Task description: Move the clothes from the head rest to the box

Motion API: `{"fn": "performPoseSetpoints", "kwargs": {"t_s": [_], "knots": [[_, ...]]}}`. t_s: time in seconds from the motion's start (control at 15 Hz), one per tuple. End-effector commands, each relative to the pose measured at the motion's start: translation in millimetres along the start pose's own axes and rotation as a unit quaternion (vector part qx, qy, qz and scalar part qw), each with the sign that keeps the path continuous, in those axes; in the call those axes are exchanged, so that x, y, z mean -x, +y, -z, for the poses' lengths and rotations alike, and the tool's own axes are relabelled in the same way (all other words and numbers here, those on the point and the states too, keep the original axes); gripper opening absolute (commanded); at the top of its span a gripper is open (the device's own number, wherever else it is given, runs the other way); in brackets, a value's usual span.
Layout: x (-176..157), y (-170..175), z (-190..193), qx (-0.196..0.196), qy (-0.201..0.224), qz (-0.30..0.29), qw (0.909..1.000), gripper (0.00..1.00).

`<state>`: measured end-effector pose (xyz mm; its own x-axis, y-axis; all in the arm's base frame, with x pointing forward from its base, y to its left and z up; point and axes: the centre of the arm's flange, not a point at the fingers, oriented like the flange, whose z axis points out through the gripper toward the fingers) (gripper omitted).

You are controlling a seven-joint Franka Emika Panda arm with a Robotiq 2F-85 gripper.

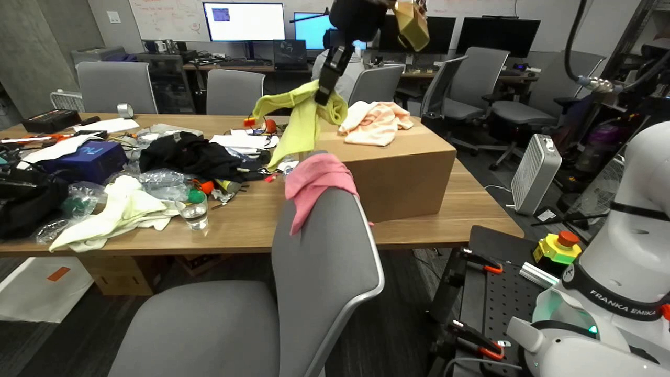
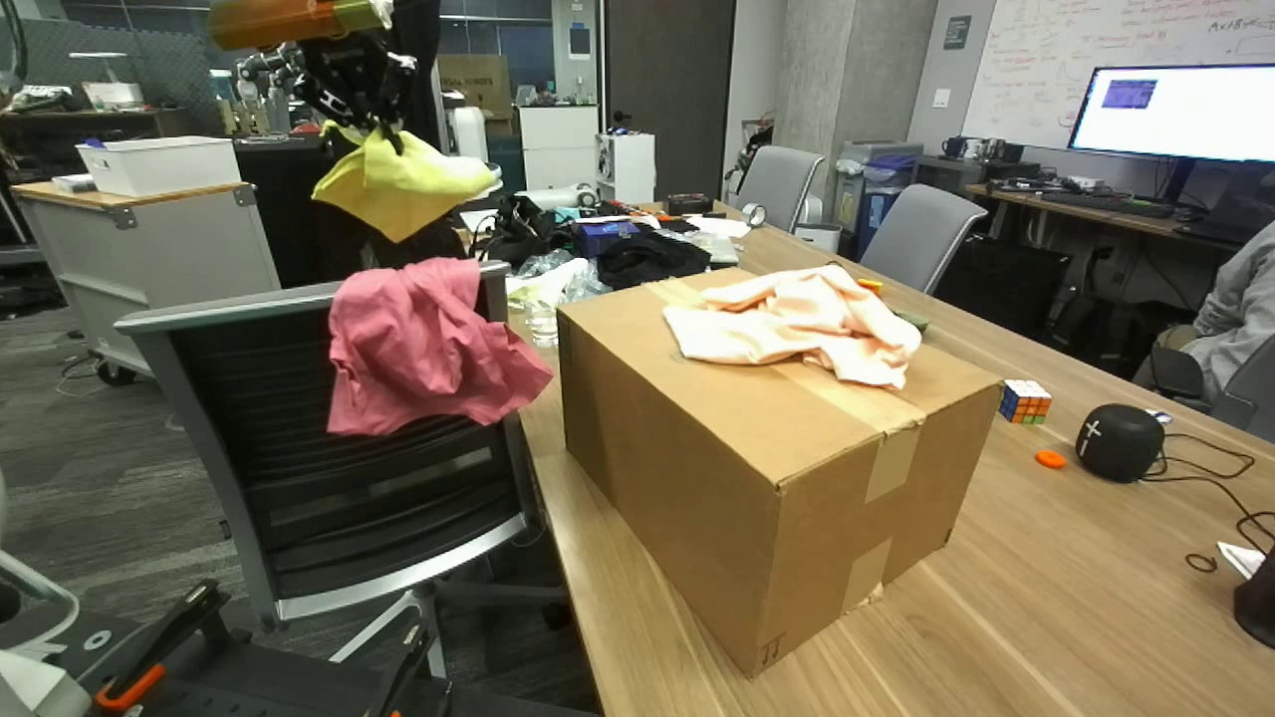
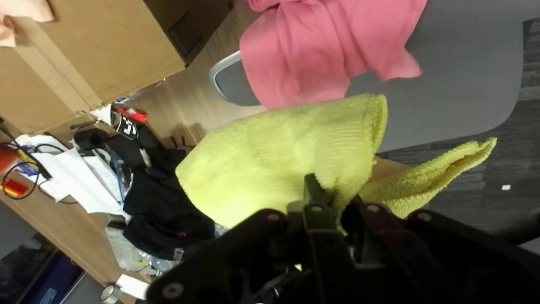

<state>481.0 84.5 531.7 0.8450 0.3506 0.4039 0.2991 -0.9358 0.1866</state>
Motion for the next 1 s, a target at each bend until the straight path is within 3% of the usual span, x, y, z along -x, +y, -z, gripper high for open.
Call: {"fn": "performPoseSetpoints", "kwargs": {"t_s": [0.0,0.33,0.47,0.73,0.93], "knots": [[-22.9,16.9,27.9,0.011,0.033,-0.026,0.9991,0.12],[-34.8,47.8,36.5,0.039,0.048,-0.057,0.9965,0.12],[-16.3,74.7,65.0,0.062,0.045,-0.087,0.9932,0.12],[3.2,154.0,95.9,0.125,0.056,-0.176,0.9747,0.12],[24.7,214.6,115.3,0.169,0.064,-0.245,0.9526,0.12]]}}
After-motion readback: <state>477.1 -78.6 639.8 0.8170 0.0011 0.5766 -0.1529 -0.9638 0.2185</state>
